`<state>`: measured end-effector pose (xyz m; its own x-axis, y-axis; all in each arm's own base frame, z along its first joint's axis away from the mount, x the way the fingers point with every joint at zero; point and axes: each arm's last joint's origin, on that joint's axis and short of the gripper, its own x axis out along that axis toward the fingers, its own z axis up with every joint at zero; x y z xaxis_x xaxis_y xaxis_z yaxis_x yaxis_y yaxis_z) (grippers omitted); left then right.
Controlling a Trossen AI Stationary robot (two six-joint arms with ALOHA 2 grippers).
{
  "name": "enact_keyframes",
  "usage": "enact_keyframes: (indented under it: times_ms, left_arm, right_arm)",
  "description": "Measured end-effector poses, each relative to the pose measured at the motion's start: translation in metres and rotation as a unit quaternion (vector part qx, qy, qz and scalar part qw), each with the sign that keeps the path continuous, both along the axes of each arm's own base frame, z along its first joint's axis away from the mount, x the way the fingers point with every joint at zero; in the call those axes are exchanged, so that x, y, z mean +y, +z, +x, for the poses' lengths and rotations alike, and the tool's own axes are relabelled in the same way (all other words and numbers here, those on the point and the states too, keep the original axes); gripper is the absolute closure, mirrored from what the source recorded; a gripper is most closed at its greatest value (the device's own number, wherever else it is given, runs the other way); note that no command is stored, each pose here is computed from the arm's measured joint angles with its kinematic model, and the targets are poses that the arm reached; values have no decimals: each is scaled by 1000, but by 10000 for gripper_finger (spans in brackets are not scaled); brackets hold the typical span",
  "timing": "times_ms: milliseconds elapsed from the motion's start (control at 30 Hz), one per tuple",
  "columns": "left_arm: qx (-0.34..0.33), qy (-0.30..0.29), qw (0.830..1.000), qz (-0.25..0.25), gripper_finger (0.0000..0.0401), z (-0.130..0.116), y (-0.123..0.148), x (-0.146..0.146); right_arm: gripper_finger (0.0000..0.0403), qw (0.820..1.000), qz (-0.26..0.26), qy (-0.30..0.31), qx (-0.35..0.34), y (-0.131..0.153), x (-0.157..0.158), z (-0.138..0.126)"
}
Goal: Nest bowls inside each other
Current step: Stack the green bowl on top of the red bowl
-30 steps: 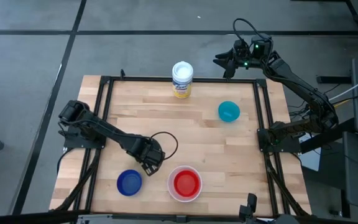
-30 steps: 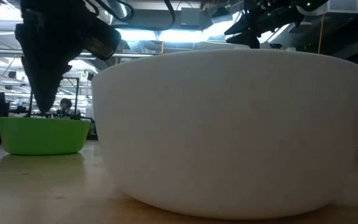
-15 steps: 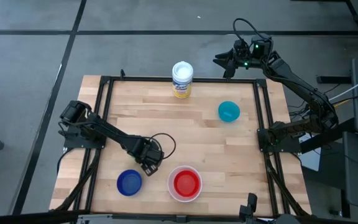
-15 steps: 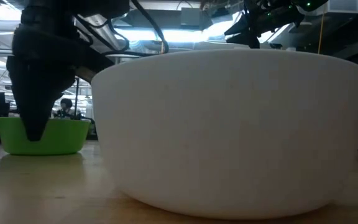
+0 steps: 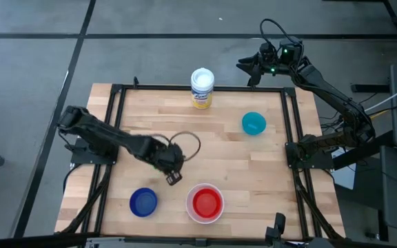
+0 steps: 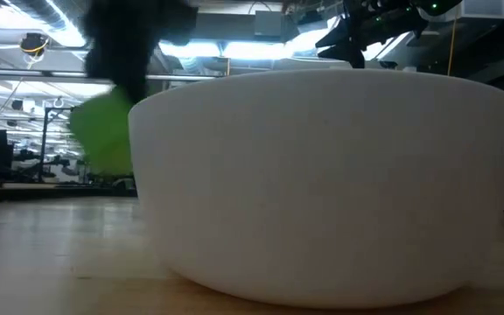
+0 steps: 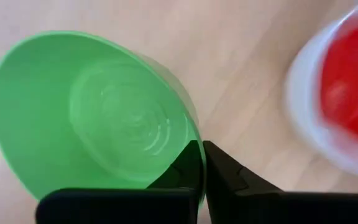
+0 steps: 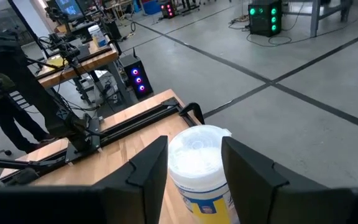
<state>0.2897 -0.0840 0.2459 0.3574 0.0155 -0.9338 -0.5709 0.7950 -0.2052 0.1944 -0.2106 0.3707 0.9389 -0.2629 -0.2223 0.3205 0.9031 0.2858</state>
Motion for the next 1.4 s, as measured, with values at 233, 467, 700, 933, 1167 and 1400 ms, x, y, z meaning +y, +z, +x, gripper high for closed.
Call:
enact_keyframes:
  times_ms: [233, 467, 700, 933, 1167, 1400]
  left_arm:
    - [-131, -56, 990, 12, 398, 15, 71, 6]
    - [-96, -151, 983, -35, 399, 53, 60, -16]
    - [-44, -272, 959, -69, 399, 97, 30, -62]
    - [-59, -327, 941, -64, 399, 127, 29, -82]
    - [-60, -333, 939, -61, 399, 129, 28, -83]
    - [-54, -359, 928, -80, 399, 134, 12, -93]
  right_arm:
    - [239, 1000, -2, -1, -5, 1, 0, 0]
    - [239, 1000, -5, 0, -7, 2, 0, 0]
    - [247, 1000, -4, 0, -9, 2, 0, 0]
    - [237, 1000, -3, 0, -10, 2, 0, 0]
    - [243, 1000, -3, 0, -10, 2, 0, 0]
    - [246, 1000, -4, 1, -9, 2, 0, 0]
